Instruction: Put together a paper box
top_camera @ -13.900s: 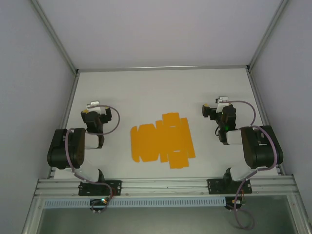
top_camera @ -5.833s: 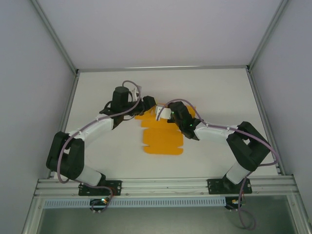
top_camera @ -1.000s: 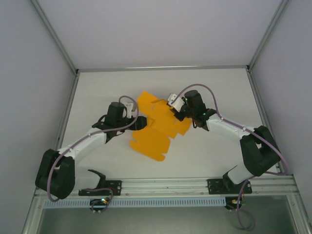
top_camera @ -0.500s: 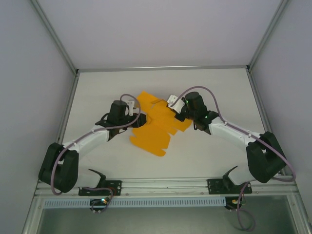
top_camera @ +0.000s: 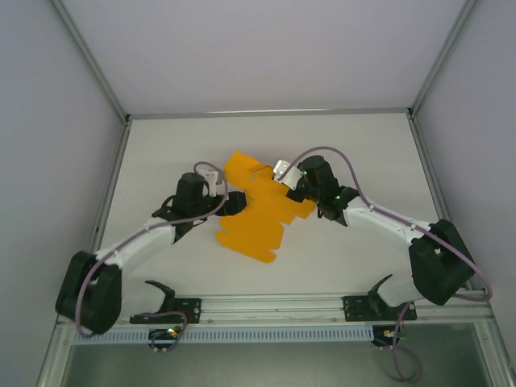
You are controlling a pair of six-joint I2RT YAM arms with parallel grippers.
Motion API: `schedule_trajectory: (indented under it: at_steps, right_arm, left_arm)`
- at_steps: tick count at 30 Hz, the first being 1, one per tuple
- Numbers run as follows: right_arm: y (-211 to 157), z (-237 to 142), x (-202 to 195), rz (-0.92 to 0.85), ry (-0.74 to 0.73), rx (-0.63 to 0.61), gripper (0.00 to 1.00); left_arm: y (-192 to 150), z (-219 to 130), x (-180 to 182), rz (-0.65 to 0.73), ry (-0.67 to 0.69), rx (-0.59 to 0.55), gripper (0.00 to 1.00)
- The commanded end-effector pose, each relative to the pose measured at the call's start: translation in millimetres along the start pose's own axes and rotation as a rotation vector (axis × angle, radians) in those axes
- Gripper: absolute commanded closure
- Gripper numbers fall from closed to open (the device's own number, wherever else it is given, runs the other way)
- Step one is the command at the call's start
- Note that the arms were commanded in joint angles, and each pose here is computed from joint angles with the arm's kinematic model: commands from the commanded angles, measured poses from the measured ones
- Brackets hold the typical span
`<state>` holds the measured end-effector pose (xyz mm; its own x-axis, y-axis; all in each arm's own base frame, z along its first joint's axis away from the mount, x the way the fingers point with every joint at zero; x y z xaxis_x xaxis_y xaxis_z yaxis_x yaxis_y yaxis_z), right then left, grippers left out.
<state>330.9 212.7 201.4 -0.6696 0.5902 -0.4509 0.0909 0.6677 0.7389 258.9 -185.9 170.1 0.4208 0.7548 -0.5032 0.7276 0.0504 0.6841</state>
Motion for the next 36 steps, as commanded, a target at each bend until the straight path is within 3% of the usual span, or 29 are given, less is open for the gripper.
schedule_trajectory:
  at_steps: [1,7,11,16,25,29,36]
  right_arm:
    - [8.5,0.4,3.3,0.033,0.065,-0.034,1.00]
    - [11.7,0.2,5.0,0.062,0.135,-0.023,1.00]
    - [17.4,0.0,4.7,0.082,0.170,-0.025,1.00]
    - [20.9,3.3,2.1,0.093,0.189,0.005,1.00]
    - [20.8,-0.1,9.0,0.092,0.242,0.004,1.00]
    - [21.8,-0.9,6.6,0.092,0.231,-0.001,1.00]
    - [28.8,-2.2,2.7,0.093,0.223,-0.021,1.00]
  left_arm:
    - [3.3,-22.3,-2.0,0.093,0.040,-0.063,0.00]
    - [3.8,-41.7,-6.3,0.186,0.040,-0.103,0.00]
    - [3.1,-33.8,-6.8,0.209,0.035,-0.052,0.00]
    - [4.1,-16.4,-14.5,0.245,0.001,0.001,0.19]
    - [15.7,-5.8,-8.4,0.263,0.047,-0.077,0.49]
    - [13.0,-1.7,-8.5,0.264,0.032,-0.059,0.60]
    - [4.8,10.0,-10.0,0.243,-0.018,-0.011,0.65]
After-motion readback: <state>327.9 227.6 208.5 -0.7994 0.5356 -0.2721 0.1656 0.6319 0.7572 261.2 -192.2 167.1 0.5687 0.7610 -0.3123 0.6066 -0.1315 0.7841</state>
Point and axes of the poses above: each hand's point on the last joint's axis, 136 mm out from that joint toward the fingers, its own z axis out along the fingers, its own x axis along the line the jaws close on, y = z × x, the point moved 5 cm from there along -z, back along the fingers, and after that the axes turned 3 degrees about z, right-handed, at the moved point
